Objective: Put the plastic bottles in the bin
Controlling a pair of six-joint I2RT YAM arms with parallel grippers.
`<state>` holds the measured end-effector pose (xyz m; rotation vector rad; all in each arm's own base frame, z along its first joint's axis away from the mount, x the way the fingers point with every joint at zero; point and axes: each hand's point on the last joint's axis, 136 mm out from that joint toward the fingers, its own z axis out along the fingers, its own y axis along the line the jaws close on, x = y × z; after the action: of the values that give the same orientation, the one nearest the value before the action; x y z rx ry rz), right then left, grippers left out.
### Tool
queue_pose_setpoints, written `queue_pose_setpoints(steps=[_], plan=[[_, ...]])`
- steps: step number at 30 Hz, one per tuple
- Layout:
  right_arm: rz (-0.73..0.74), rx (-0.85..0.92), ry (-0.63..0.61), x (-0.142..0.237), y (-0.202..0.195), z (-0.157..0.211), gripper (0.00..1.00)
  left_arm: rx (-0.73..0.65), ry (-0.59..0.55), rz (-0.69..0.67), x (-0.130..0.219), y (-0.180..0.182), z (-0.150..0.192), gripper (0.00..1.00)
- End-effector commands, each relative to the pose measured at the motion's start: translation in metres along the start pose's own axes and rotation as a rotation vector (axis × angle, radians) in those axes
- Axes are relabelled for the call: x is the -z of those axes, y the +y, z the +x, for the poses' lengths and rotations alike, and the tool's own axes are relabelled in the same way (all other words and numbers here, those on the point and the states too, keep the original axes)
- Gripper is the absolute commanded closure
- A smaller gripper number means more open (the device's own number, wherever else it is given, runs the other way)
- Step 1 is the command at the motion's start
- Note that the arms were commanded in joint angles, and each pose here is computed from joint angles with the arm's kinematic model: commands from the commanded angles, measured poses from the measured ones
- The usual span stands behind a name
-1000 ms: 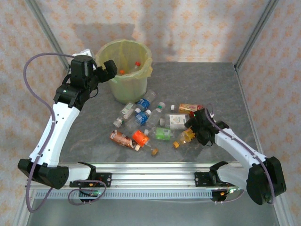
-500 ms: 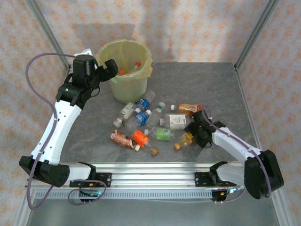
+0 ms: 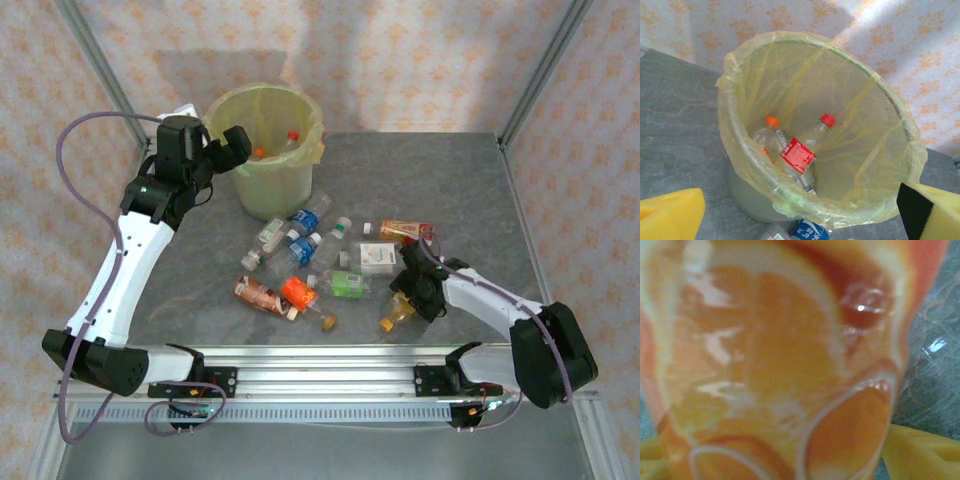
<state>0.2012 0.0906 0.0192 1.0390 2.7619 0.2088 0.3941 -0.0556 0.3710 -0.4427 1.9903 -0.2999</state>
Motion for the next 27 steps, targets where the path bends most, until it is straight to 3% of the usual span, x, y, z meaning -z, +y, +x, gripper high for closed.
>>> queue_pose_setpoints(steps=[1,5,9,16,21,27], plan=[[0.065,0.015,0.01,-0.007,-0.006,0.007,0.17,0.01,-0.035,-0.014,0.001,0.001,-0.007,0.0],[0.113,0.036,0.011,-0.011,-0.01,0.008,0.19,0.009,-0.033,-0.019,0.002,0.002,-0.007,0.0],[0.121,0.047,-0.009,-0.008,-0.012,0.006,0.33,0.009,-0.034,-0.02,0.003,0.003,-0.007,0.0],[0.053,0.115,-0.12,0.028,0.001,-0.015,0.42,0.014,-0.044,-0.022,0.006,0.004,-0.009,0.0],[-0.122,0.211,-0.22,0.072,0.034,-0.031,0.45,0.026,-0.04,0.008,0.007,-0.002,-0.009,0.0],[-0.495,0.382,-0.333,0.141,0.104,-0.037,0.45,0.048,0.005,0.143,0.005,-0.028,-0.004,0.0]])
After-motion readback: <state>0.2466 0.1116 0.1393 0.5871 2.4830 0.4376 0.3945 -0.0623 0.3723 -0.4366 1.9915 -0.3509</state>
